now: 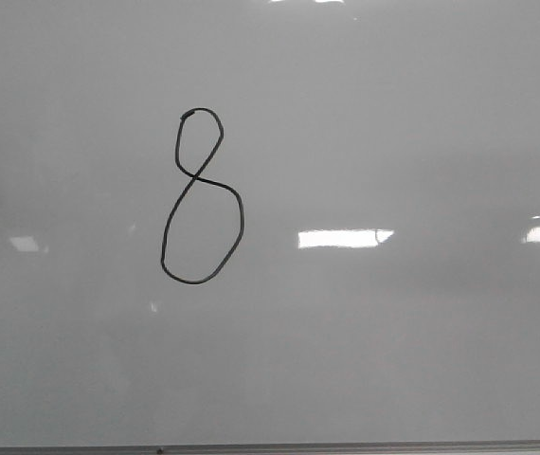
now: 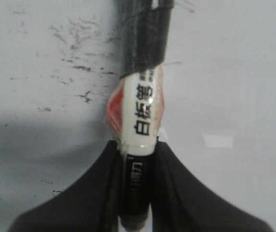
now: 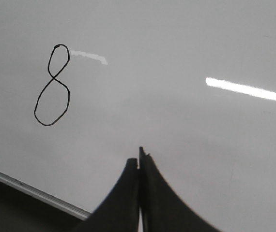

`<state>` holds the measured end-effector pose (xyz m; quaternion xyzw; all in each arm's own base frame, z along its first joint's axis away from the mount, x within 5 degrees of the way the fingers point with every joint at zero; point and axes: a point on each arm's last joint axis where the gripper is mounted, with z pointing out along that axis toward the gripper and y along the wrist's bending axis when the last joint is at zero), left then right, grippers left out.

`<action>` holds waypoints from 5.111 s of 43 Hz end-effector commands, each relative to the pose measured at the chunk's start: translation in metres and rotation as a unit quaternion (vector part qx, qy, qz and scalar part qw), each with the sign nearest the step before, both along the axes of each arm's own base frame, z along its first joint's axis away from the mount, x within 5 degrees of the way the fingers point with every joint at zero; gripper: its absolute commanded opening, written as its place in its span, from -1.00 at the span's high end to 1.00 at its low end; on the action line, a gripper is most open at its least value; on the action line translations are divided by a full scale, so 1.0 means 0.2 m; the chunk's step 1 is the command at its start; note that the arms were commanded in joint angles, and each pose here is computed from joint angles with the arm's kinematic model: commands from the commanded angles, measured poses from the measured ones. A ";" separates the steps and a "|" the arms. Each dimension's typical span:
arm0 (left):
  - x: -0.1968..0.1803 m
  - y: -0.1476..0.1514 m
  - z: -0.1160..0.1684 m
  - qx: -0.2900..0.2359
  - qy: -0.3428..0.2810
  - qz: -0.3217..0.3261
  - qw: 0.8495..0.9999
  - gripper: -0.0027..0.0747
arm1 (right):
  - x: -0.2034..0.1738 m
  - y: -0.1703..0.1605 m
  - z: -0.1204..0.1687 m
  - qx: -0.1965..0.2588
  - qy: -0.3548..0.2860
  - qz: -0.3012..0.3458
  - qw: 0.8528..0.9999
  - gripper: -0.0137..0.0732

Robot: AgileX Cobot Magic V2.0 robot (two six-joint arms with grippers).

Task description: Write number 8 on whiteboard

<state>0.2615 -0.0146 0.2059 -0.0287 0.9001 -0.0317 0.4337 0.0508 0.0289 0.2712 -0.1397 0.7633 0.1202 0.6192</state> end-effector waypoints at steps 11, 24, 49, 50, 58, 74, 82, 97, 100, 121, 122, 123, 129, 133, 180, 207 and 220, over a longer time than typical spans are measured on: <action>0.11 0.01 0.05 0.001 -0.038 0.017 0.999 0.98 | 0.01 -0.01 0.07 0.032 -0.035 -0.020 0.999 0.85; 0.10 0.00 0.04 -0.004 -0.020 0.011 1.000 0.98 | 0.01 -0.01 0.07 0.032 -0.035 -0.020 0.999 0.85; 0.09 0.05 0.03 -0.001 -0.004 0.018 1.000 0.18 | 0.01 -0.01 0.07 0.033 -0.035 -0.020 0.999 0.85; 0.09 0.05 0.03 -0.001 -0.004 0.018 1.000 0.15 | 0.01 -0.01 0.07 0.033 -0.035 -0.020 0.999 0.85; 0.09 0.05 0.03 -0.002 -0.003 0.017 1.000 -0.10 | 0.01 -0.01 0.07 0.033 -0.035 -0.020 0.999 0.85; -0.12 0.03 0.34 -0.002 -0.073 -0.023 0.997 -0.16 | 0.01 -0.01 0.07 0.033 -0.035 -0.020 0.999 0.85; -0.35 0.02 0.48 -0.006 -0.136 -0.034 0.990 0.07 | 0.01 -0.01 0.07 0.033 -0.035 -0.020 0.999 0.85; -0.77 0.02 0.53 -0.016 -0.258 -0.037 0.965 0.99 | 0.01 -0.01 0.07 0.033 -0.035 -0.020 0.999 0.85; -0.82 0.02 0.56 -0.018 -0.285 -0.037 0.958 0.99 | 0.01 -0.01 0.07 0.033 -0.035 -0.020 0.999 0.85; -0.91 0.02 0.60 -0.017 -0.327 -0.038 0.944 0.99 | 0.01 -0.01 0.07 0.033 -0.035 -0.020 0.999 0.85; -0.91 0.02 0.60 -0.017 -0.327 -0.038 0.944 0.98 | 0.01 -0.01 0.07 0.033 -0.035 -0.020 0.999 0.85; -0.91 0.02 0.60 -0.017 -0.327 -0.038 0.944 0.99 | 0.01 -0.01 0.07 0.033 -0.035 -0.020 0.999 0.85; -0.91 0.02 0.60 -0.017 -0.327 -0.038 0.944 0.99 | 0.01 -0.01 0.07 0.033 -0.035 -0.020 0.999 0.85; -0.91 0.02 0.59 -0.012 -0.328 -0.037 0.944 0.99 | 0.01 -0.01 0.07 0.033 -0.035 -0.020 0.999 0.85; -1.03 0.10 -0.03 0.032 -0.324 0.050 0.944 0.99 | 0.01 -0.01 0.06 0.033 -0.035 -0.019 0.999 0.85; -1.03 0.10 -0.03 0.032 -0.324 0.050 0.944 0.99 | 0.01 -0.01 0.06 0.033 -0.035 -0.019 0.999 0.85; -1.03 0.10 -0.03 0.032 -0.324 0.050 0.944 0.99 | 0.03 -0.03 0.04 0.015 -0.054 -0.046 0.997 0.85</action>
